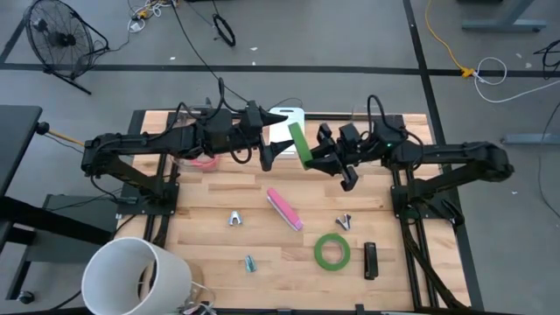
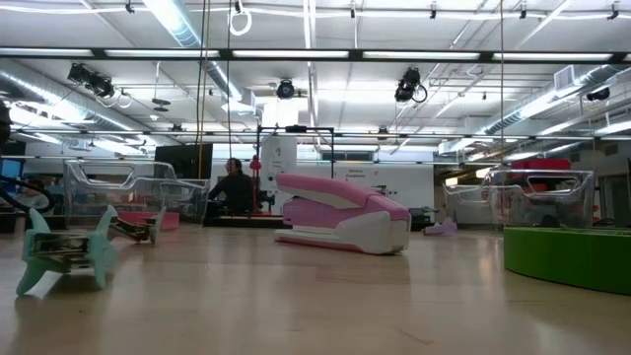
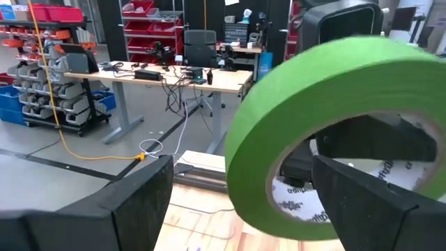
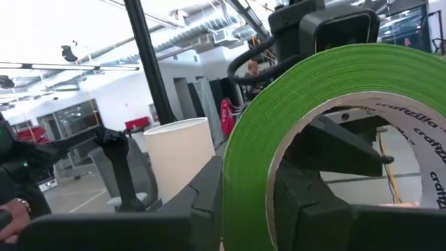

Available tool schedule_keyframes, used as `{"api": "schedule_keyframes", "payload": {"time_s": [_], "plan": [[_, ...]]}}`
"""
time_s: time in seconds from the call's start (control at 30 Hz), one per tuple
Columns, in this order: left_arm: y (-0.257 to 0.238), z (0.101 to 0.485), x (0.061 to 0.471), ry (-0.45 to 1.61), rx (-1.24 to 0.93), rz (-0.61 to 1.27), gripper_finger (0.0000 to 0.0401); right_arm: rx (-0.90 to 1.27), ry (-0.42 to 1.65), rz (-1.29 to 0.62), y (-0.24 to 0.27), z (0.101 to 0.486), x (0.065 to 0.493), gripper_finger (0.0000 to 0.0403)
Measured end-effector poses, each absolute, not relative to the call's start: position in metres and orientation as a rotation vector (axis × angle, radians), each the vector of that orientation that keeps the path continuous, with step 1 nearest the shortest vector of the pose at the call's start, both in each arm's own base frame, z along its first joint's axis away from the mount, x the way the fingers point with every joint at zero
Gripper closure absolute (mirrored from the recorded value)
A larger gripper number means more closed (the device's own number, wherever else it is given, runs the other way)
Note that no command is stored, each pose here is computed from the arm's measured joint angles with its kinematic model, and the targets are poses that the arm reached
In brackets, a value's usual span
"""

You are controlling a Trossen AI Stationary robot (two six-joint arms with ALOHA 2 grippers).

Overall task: Pick and place Stapler, Stapler remover, tape
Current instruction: Put the top green tape into the left transparent bin

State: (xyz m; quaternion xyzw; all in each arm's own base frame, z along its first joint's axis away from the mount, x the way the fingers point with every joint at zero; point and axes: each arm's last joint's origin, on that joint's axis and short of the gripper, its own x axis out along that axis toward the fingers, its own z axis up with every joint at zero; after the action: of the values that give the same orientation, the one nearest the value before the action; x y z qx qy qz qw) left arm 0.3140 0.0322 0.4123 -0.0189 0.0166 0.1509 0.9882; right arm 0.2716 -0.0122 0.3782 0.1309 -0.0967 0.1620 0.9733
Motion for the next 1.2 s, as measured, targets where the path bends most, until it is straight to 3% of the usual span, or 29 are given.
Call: {"api": "schedule_keyframes", "payload": {"time_s": [0.3,0.43,1.03,1.2], "plan": [[0.032,0.412,0.314,0.035,-0.037,0.303,0.0062,0.271,-0.210,0.337,-0.008,0.368,0.289,0.0331],[0.032,0.412,0.314,0.037,-0.037,0.303,0.0081,0.269,-0.200,0.325,-0.008,0.364,0.293,0.0331],[0.032,0.410,0.315,0.055,-0.013,0.300,0.0270,0.294,-0.200,0.317,-0.008,0.364,0.293,0.0332],[0.030,0.407,0.316,0.069,0.002,0.277,0.0310,0.300,-0.191,0.337,-0.008,0.364,0.292,0.0256]]}}
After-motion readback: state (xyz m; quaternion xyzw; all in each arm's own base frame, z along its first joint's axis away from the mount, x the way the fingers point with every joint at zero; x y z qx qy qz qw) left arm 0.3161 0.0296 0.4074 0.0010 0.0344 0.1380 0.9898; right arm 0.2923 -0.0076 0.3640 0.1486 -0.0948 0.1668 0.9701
